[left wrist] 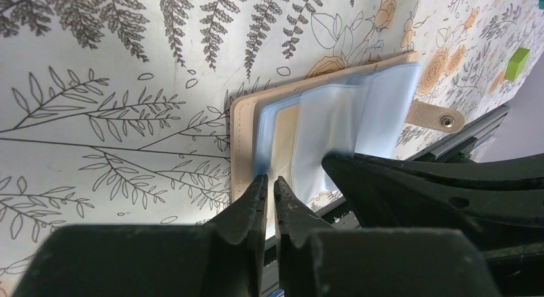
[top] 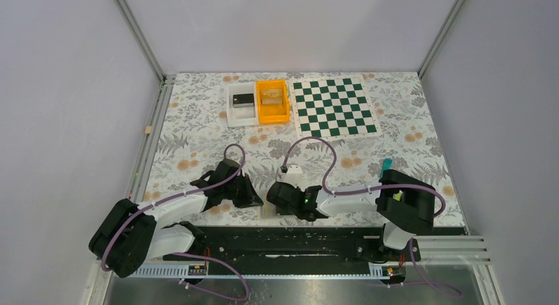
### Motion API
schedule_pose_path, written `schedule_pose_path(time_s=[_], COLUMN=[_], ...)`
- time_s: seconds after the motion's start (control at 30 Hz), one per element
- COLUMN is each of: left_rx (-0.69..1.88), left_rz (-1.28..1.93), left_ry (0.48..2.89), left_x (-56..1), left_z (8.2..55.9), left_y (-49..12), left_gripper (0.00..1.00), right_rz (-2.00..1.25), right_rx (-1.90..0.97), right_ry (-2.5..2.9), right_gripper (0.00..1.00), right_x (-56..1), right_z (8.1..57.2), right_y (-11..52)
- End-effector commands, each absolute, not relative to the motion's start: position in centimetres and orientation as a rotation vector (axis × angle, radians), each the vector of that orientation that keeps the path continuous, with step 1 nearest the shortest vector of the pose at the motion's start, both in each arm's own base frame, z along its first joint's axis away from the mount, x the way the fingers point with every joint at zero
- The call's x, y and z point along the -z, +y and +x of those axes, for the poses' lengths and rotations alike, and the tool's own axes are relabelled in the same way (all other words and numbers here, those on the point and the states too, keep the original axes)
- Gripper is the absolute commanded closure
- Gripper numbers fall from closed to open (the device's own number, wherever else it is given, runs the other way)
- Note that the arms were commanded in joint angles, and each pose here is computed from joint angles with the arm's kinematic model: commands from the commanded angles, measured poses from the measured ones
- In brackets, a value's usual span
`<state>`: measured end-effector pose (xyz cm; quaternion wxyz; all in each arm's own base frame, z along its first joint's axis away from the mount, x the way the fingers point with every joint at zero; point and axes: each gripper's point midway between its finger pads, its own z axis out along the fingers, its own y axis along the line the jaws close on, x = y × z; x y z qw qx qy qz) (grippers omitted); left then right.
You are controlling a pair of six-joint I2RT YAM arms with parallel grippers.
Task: Take the credit cards out of the card holder
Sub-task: Remove the credit card from the card holder.
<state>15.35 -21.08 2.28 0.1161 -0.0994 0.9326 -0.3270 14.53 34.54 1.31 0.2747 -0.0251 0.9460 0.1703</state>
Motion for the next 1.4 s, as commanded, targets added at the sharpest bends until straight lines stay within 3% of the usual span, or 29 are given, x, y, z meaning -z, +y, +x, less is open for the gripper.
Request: schedule_pose_path(time_s=[0.0,0.33,0.67,1.37], left_rx=[0.947,1.061,0.96,0.934], left_rz=[-0.26,-0.231,-0.267,-0.252], left_ry=[2.701,2.596,2.653,2.701], left_x=[-3.4,-5.8,-4.6,-3.9], left_z=[15.8,16.6,17.1,16.9], left_y=[-21.1,-22.3,-21.7,-21.7], left_gripper=[0.9,0.78,0.87,0.87], right_rz=[-0.013,0.105,0.153,0.04], right_rx=[-0.492,-0.857,-1.168,-1.361], right_ry=[2.549,2.449,2.373,2.228], right_gripper=[0.97,0.98,1.0,1.0], right_x=[0.4,-1.0,-2.0,-6.0], right_z=[14.3,14.8,14.7,14.9], right_y=[33.3,34.4,35.3,36.8])
